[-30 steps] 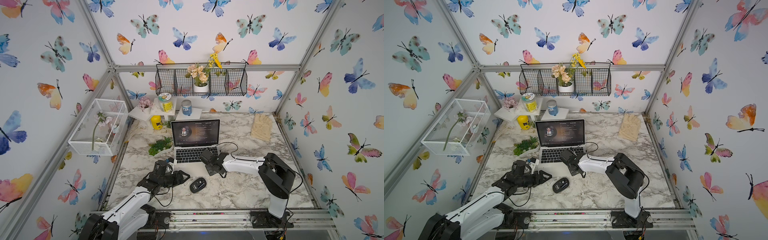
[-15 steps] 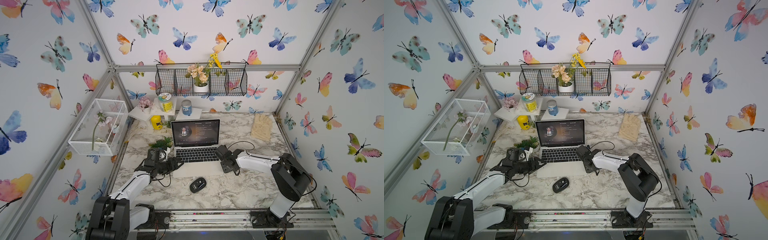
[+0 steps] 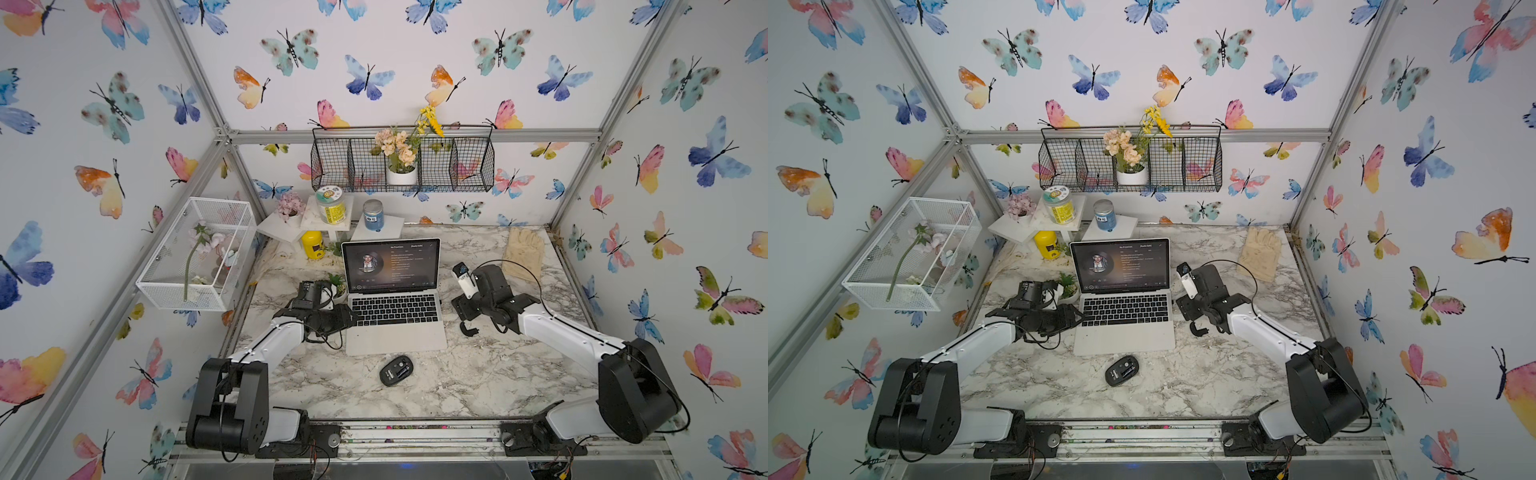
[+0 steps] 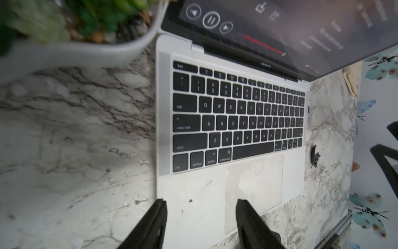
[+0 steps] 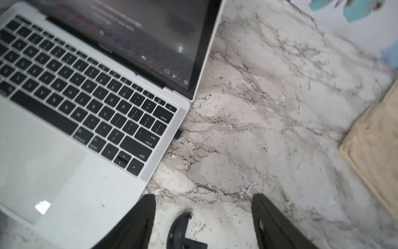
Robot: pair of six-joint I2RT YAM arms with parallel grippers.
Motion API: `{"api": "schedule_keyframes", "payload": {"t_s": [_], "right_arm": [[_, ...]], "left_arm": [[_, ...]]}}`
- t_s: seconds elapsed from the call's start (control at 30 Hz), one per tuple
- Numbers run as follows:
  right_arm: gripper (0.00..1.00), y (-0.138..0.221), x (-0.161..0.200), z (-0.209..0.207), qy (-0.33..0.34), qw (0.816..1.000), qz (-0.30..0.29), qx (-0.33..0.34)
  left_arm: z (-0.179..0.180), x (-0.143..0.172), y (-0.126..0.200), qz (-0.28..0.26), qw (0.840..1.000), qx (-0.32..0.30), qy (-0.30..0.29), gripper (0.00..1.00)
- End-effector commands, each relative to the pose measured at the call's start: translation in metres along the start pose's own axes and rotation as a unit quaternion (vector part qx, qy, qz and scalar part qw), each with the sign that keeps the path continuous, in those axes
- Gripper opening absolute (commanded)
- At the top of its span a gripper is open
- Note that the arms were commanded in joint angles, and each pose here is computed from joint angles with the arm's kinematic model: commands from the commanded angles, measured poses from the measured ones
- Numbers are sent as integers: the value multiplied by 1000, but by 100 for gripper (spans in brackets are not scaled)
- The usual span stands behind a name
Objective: Remove the wireless mouse receiver from the laptop
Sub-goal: Take out the USB plug from the USB port.
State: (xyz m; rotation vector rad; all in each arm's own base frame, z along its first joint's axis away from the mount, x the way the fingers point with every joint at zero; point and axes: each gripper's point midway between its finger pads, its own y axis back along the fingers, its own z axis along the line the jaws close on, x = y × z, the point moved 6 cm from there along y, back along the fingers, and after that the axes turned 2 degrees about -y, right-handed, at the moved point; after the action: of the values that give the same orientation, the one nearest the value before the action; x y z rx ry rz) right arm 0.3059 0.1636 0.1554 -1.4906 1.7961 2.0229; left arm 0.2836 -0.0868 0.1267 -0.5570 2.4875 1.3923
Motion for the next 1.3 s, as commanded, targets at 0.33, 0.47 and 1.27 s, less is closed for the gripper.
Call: {"api": "schedule_keyframes", "payload": {"t_s": [0.33,0.47,1.27], "right_arm": [[70,-67,2,-12,317,939,20,-129],[68,-88,10,-11,335,930,41,-149],[55,-117,28,19,361,866,83,-335]], "left_arm": [[21,-26,-28,30,989,-119,-78,50],[30,-18,-38,58,986,-131,-87,49],[44,-13,-58,106,982,-117,-104,44]]}}
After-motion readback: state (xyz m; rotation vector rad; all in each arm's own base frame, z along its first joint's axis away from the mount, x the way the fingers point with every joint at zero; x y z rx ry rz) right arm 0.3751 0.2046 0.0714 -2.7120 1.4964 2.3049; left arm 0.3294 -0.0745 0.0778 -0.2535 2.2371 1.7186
